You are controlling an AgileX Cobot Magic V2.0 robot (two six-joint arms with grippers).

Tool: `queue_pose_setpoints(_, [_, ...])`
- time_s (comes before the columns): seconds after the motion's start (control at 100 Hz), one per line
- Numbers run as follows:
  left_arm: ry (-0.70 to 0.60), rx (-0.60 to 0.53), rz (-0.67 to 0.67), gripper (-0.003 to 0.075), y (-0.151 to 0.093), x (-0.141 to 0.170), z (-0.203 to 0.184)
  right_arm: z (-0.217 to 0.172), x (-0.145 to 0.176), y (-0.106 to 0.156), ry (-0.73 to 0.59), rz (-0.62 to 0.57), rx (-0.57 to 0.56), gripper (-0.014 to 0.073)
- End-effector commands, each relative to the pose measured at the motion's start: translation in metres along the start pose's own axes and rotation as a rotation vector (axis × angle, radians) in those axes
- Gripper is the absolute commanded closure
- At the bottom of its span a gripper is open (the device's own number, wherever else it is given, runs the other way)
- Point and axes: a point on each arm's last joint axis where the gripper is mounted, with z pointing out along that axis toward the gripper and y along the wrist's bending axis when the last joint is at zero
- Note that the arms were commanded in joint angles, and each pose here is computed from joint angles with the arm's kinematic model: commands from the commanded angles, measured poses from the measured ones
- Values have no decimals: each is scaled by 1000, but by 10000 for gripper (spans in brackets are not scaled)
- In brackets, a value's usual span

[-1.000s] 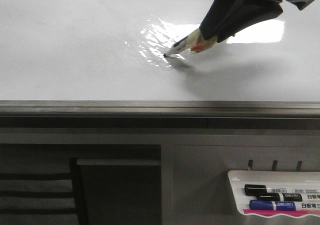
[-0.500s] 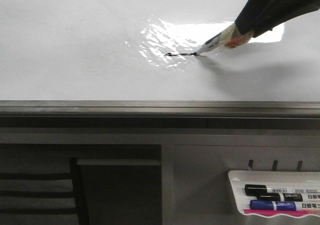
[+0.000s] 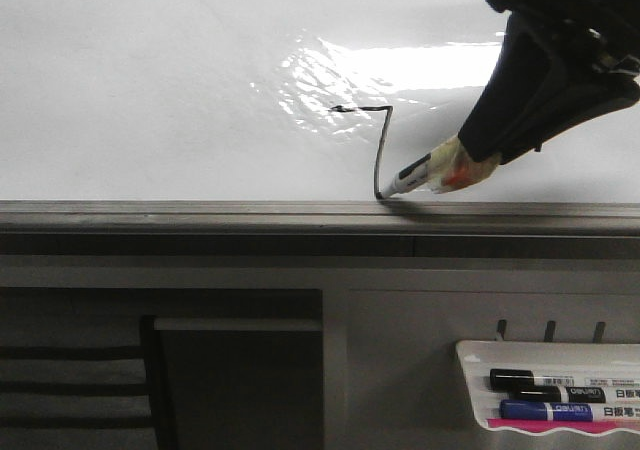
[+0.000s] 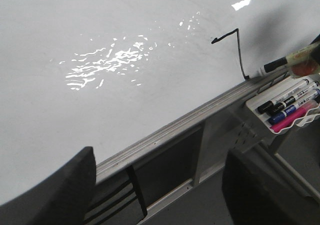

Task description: Write number 7 on whiteboard

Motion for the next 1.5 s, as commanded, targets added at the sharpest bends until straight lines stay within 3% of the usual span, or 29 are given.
queue_pose_setpoints(0.0, [-101,-17,-22,230,2,-15,-5,-22,-19,5,-127,-38,28,629])
queue_pose_setpoints(0.13, [-103,23,11,230,-3,-23,-7,-48,-26,25,-126,-125,-36,629])
queue_pose_setpoints(0.33, [-1,198,257,230,-29,-43,7,-83,-23,56,-75,-501,-144,629])
queue_pose_setpoints(0.54, [74,378,475,230,-73,-53,49,-93,-18,61,-63,-633,-167,629])
queue_pose_setpoints(0.85, [50,454,581,230,-120,-67,108,-93,-18,61,-59,-639,-168,629])
queue_pose_setpoints(1.06, [56,458,593,233,-128,-68,125,-93,-18,61,-59,-639,-168,629])
queue_pose_setpoints(1.49, [13,442,576,559,-128,-73,126,-93,-18,61,-59,-639,-168,629])
